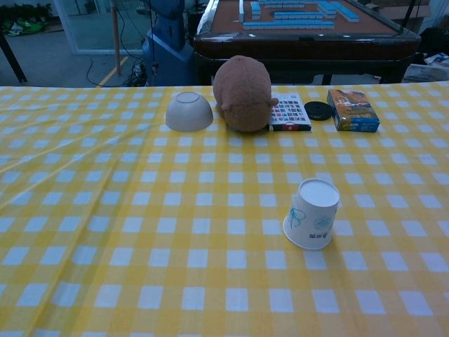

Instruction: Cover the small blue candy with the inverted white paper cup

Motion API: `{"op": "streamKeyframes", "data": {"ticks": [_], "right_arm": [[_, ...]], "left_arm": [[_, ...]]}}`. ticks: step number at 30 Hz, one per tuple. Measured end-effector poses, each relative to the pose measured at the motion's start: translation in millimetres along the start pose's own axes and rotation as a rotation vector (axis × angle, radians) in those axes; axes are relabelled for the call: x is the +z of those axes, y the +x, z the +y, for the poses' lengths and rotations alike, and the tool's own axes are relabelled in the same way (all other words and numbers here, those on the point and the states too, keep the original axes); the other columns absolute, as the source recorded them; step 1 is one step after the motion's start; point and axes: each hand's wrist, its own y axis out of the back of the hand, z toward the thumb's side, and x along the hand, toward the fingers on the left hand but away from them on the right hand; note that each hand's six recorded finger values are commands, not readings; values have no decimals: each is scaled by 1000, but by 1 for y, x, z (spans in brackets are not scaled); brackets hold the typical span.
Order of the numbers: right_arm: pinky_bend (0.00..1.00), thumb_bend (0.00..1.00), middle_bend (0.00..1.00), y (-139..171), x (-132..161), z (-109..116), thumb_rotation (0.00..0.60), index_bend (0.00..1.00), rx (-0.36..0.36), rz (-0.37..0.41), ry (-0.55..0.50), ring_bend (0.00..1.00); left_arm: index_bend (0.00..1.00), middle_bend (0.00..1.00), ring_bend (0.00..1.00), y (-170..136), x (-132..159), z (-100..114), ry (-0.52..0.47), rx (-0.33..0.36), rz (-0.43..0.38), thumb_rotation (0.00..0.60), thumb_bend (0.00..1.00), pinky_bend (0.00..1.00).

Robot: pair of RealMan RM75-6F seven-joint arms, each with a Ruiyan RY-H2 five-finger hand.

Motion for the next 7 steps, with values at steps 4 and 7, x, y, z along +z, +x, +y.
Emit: {"op": "streamKeyframes", "data": {"ticks": [4, 7], "right_arm": [[566, 0, 535, 10, -18, 4, 600, 245, -36, -54, 0, 452], [566, 3, 532, 13, -27, 5, 600, 245, -42, -70, -26, 450]], "left_arm": [[405, 323, 372, 2, -1, 0, 5, 13, 10, 600, 83, 644], [405, 323, 372, 3, -2, -1, 14, 15, 19, 600, 83, 644]]}}
